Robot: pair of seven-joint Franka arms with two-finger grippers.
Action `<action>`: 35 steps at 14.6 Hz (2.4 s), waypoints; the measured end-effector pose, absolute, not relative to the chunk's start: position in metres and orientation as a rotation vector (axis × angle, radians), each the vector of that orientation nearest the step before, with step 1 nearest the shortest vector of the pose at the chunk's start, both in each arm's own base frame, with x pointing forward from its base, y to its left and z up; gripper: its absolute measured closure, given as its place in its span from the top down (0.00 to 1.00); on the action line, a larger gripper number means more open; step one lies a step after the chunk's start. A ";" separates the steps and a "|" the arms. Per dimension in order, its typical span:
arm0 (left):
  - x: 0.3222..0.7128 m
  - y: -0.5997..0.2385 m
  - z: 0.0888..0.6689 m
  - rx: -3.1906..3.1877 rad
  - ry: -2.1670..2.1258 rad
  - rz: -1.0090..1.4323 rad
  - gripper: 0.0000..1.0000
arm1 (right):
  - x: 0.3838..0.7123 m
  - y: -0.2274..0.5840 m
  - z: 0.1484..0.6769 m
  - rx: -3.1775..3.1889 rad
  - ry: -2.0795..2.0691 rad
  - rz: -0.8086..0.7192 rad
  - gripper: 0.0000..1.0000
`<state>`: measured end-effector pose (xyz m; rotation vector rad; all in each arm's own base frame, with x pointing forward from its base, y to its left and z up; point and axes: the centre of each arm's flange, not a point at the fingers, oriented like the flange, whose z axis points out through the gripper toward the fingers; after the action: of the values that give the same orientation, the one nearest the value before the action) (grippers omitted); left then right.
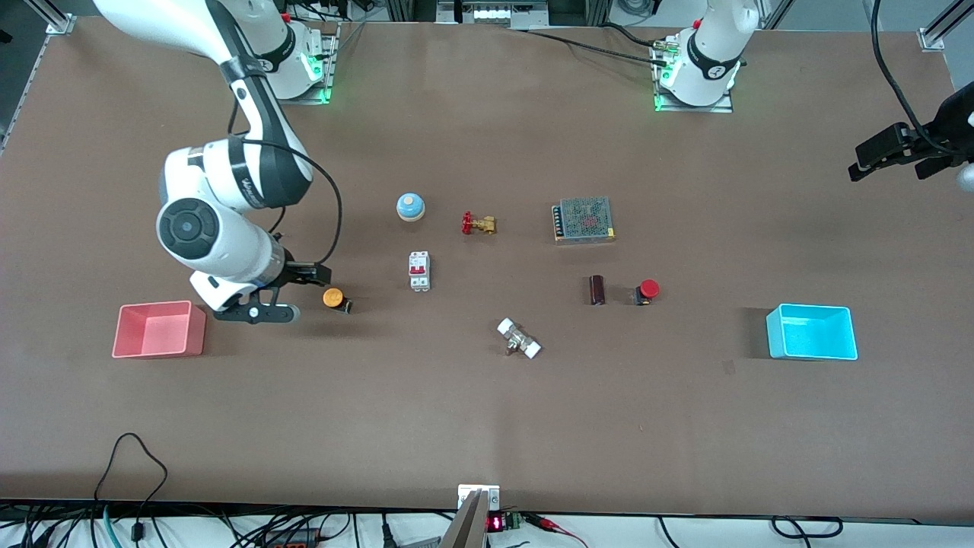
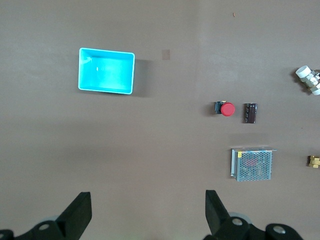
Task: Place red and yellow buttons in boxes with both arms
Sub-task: 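Lower the right gripper over the yellow button and close on it, then hold the yellow button with the right gripper while the left gripper grasps the red button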
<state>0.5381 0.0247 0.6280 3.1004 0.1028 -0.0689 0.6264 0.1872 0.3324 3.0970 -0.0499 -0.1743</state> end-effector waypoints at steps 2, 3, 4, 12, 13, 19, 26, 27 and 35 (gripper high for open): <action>0.538 0.025 0.628 3.100 0.103 -0.069 1.00 | 0.628 0.187 0.321 3.096 -0.058 -0.184 1.00; 0.538 0.025 0.628 3.100 0.103 -0.068 1.00 | 0.629 0.188 0.315 3.102 -0.067 -0.193 1.00; 0.538 0.025 0.628 3.100 0.103 -0.067 1.00 | 0.630 0.189 0.308 3.113 -0.081 -0.206 1.00; 0.538 0.024 0.630 3.098 0.102 -0.062 1.00 | 0.626 0.210 0.257 3.107 -0.059 -0.269 1.00; 0.538 0.024 0.630 3.094 0.102 -0.062 1.00 | 0.626 0.210 0.253 3.108 -0.059 -0.263 1.00; 0.543 0.023 0.623 3.091 0.100 -0.071 1.00 | 0.633 0.209 0.230 3.104 -0.068 -0.253 1.00; 0.608 -0.067 0.472 3.071 0.047 -0.034 1.00 | 0.637 0.207 0.219 3.095 -0.081 -0.263 0.96; 0.614 -0.082 0.448 3.062 0.063 -0.032 1.00 | 0.637 0.206 0.219 3.095 -0.089 -0.263 0.91; 0.582 -0.175 0.306 3.074 0.162 0.103 1.00 | 0.636 0.207 0.212 3.085 -0.151 -0.275 0.63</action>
<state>0.5819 -0.1751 0.3060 3.0740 0.1621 0.1032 0.6363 0.2073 0.2120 3.0849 -0.1511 -0.2748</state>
